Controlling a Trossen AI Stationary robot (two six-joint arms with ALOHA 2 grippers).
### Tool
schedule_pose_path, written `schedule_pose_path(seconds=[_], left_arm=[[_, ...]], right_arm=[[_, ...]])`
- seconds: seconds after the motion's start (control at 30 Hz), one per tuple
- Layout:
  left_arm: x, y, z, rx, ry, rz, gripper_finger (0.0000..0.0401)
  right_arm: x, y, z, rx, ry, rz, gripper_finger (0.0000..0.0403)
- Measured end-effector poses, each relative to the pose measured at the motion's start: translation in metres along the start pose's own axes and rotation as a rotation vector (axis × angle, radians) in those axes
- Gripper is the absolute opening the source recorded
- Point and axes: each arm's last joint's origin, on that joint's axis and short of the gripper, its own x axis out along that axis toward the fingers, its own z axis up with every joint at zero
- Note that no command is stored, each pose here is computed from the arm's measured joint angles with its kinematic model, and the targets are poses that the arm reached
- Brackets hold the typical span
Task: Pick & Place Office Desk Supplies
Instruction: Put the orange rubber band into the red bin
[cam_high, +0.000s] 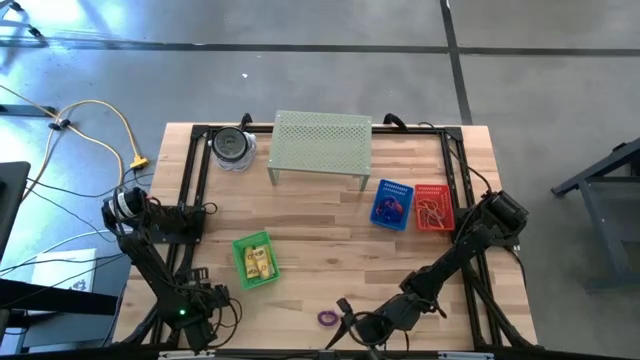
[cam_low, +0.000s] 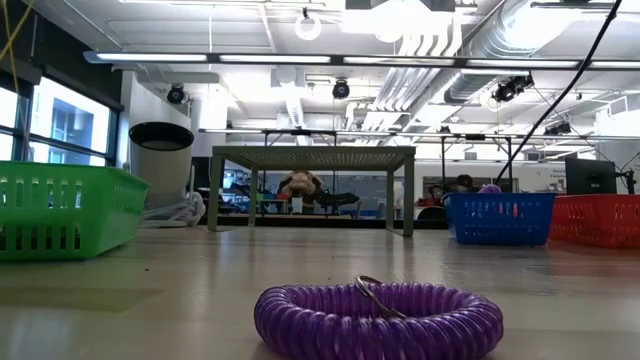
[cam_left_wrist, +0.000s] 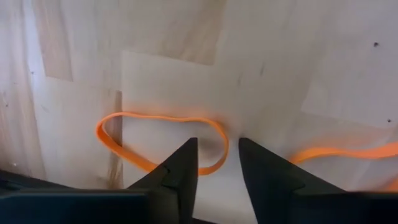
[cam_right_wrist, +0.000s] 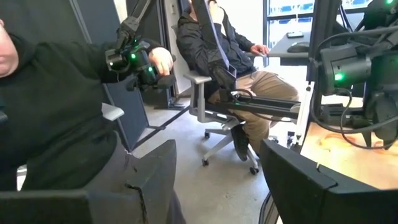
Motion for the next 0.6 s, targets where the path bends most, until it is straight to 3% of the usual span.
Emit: schedule_pose_path(seconds=[0.3,0.6], left_arm=[[0.001,-0.001,0.0,0.033,0.002,-0.004,0.0012],[-0.011,-0.007,0.006,0.014,0.007,-0.027,0.0001]], right_arm=[[0.0,-0.002,-0.001,-0.001,0.015,-0.007,0.022],[0.0,-0.003,-0.005,-0.005,0.052,-0.013,0.022]])
